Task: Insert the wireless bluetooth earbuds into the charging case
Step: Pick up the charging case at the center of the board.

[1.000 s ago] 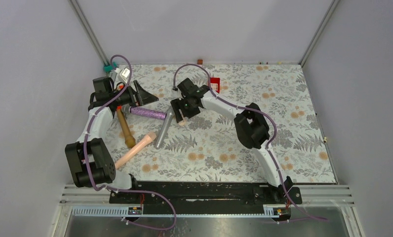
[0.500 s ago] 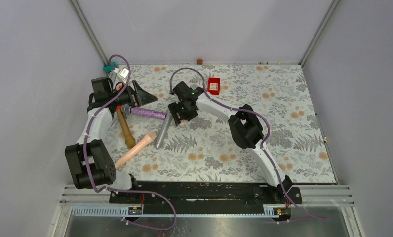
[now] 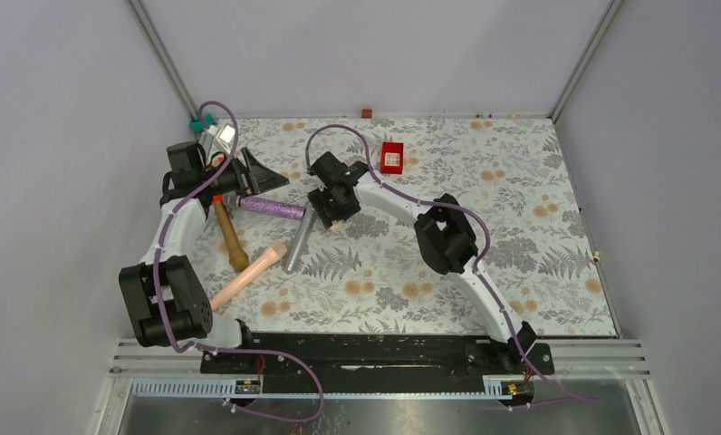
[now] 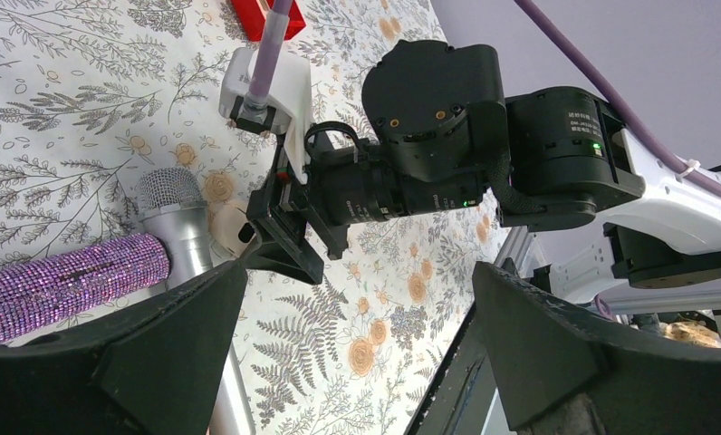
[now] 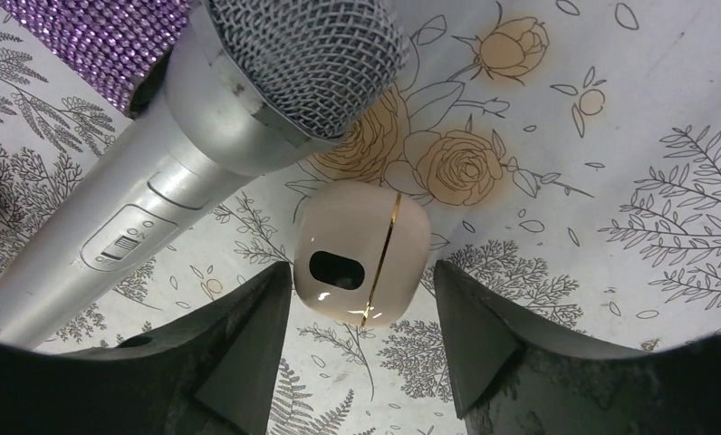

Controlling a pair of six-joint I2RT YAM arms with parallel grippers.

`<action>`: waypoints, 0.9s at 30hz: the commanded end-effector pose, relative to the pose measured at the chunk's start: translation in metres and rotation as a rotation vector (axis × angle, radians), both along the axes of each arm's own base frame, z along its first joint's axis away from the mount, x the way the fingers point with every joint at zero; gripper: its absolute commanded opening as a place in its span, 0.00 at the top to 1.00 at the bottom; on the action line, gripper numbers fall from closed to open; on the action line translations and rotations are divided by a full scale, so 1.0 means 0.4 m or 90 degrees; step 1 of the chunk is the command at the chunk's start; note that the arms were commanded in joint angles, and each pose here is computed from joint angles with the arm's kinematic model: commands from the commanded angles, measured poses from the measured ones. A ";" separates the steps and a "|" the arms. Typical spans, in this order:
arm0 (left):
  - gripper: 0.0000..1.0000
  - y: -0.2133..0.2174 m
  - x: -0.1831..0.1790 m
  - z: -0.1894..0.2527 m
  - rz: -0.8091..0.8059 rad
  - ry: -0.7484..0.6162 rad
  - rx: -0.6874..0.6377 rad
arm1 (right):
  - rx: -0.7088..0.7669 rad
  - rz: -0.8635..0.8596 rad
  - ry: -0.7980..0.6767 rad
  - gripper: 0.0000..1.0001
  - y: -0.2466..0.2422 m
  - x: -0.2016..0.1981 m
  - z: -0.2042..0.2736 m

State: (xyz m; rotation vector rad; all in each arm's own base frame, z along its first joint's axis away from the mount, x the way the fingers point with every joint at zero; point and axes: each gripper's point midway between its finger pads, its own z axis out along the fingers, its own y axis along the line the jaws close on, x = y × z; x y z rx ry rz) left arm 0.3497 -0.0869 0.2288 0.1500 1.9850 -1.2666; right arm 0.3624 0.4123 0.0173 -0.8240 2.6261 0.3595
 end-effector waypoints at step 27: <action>0.01 -0.087 -0.001 0.029 -0.049 -0.062 0.048 | 0.039 0.276 -0.318 0.55 -0.217 -0.168 0.470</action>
